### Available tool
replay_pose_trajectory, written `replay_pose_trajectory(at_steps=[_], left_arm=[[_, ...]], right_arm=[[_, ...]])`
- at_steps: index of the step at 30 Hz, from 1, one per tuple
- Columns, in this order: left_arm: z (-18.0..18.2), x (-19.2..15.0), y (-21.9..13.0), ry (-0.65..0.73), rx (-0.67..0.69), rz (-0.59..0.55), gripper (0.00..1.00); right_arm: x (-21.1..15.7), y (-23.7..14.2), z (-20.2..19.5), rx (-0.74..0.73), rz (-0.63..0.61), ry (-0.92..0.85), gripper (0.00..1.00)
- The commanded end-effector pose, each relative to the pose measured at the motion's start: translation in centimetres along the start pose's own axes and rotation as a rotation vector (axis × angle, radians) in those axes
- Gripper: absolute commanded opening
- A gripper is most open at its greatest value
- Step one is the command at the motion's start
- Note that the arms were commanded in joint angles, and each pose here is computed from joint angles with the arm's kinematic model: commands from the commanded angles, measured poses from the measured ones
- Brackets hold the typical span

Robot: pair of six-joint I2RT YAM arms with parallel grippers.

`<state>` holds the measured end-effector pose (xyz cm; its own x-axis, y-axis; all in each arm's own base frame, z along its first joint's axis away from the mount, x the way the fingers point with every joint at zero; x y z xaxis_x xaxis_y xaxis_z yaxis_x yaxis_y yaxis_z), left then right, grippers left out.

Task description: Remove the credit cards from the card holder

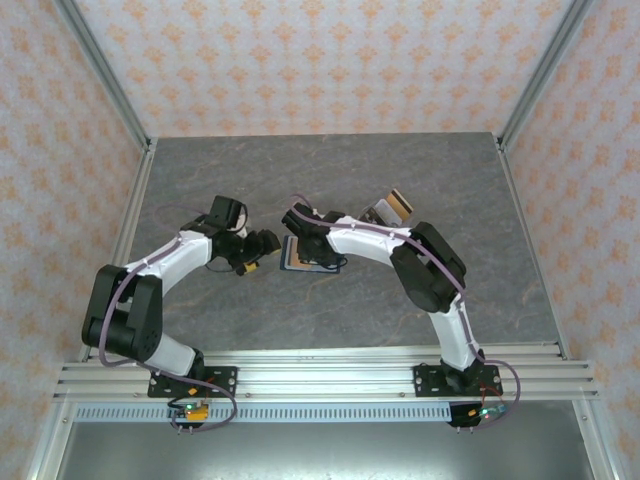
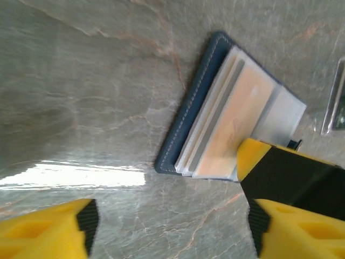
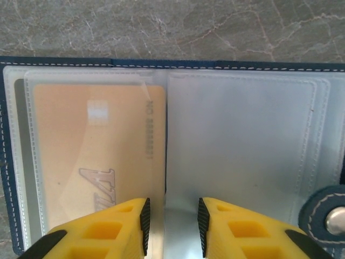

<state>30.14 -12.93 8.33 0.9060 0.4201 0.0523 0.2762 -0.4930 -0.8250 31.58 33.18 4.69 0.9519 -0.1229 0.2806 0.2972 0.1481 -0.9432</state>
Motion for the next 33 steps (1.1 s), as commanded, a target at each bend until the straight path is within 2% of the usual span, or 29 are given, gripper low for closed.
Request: replay_pose_trajectory(at_steps=[1,5,8,16,21,27,33], left_arm=[[-2.8,0.0,0.5,0.069,-0.070,0.015,0.65],[-3.3,-0.1,1.5,0.093,-0.052,0.017,0.51],[-3.4,0.0,2.0,0.097,-0.042,0.010,0.44],[-3.2,0.4,3.2,0.107,-0.028,-0.019,0.37],[-3.4,0.8,4.1,0.098,-0.030,-0.023,0.36],[-3.2,1.1,5.0,0.108,-0.014,-0.012,0.36],[-3.2,1.0,5.2,0.118,-0.009,0.000,0.30]], right_arm=[[-1.3,1.0,-1.7,-0.042,0.033,0.000,0.31],[-1.5,1.2,-1.9,-0.017,0.040,-0.018,0.30],[-1.7,1.3,-1.7,0.014,0.053,-0.030,0.30],[-2.3,1.7,-2.0,0.024,0.075,-0.113,0.30],[-2.2,1.7,-2.5,0.007,0.081,-0.164,0.29],[-2.0,1.5,-2.3,0.033,0.082,-0.167,0.29],[-2.0,1.4,-2.1,0.054,0.081,-0.145,0.29]])
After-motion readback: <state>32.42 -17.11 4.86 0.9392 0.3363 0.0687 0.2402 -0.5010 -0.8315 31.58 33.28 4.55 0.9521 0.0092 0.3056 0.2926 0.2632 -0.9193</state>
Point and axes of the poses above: each hand's point on the last joint's axis, 136 mm out from that joint toward the fingers, its own y axis out along the fingers, its own z axis along the line the jaws close on, x = y × z, the point moved 2 cm from there along -y, back along the fingers, and after that the axes turned 3 degrees about y, right-handed, at the moved point
